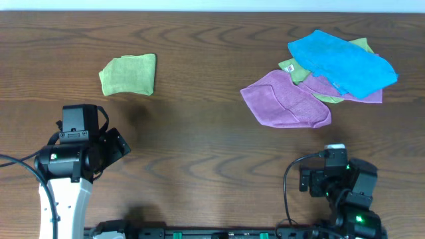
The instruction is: Fold the cloth
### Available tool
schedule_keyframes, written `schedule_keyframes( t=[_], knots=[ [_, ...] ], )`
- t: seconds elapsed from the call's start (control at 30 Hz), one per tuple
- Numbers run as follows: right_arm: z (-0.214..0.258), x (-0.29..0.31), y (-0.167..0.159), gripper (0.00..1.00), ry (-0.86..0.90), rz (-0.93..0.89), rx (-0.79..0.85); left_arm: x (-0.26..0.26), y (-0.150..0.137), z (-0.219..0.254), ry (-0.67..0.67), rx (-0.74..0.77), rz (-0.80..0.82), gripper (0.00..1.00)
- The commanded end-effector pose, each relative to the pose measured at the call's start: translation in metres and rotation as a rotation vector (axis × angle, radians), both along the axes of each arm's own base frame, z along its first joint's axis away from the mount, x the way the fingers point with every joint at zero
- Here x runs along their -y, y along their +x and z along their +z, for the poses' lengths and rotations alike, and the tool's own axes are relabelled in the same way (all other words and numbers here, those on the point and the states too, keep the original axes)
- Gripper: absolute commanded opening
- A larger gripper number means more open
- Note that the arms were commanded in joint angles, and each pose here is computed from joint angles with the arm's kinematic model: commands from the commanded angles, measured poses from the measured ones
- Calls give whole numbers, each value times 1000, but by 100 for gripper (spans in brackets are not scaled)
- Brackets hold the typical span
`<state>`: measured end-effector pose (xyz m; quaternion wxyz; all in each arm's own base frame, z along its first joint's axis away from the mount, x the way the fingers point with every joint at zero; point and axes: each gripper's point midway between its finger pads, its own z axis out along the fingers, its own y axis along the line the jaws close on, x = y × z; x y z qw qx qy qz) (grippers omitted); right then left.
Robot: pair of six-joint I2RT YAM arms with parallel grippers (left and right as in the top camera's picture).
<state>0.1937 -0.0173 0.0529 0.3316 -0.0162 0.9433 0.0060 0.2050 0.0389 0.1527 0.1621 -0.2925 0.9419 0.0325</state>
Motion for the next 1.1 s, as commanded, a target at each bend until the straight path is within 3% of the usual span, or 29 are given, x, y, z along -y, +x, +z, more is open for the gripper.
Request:
schedule_keyframes(
  t=[0.0, 0.87, 1.07],
  knots=[
    [-3, -10, 0, 99, 33, 59, 12, 0, -1, 1, 2, 1, -11, 95],
    [-3, -15, -1, 99, 52, 73, 10, 0, 4, 2, 3, 21, -11, 92],
    [4, -32, 0, 99, 43, 168, 50, 0, 3, 2, 3, 20, -11, 92]
  ],
)
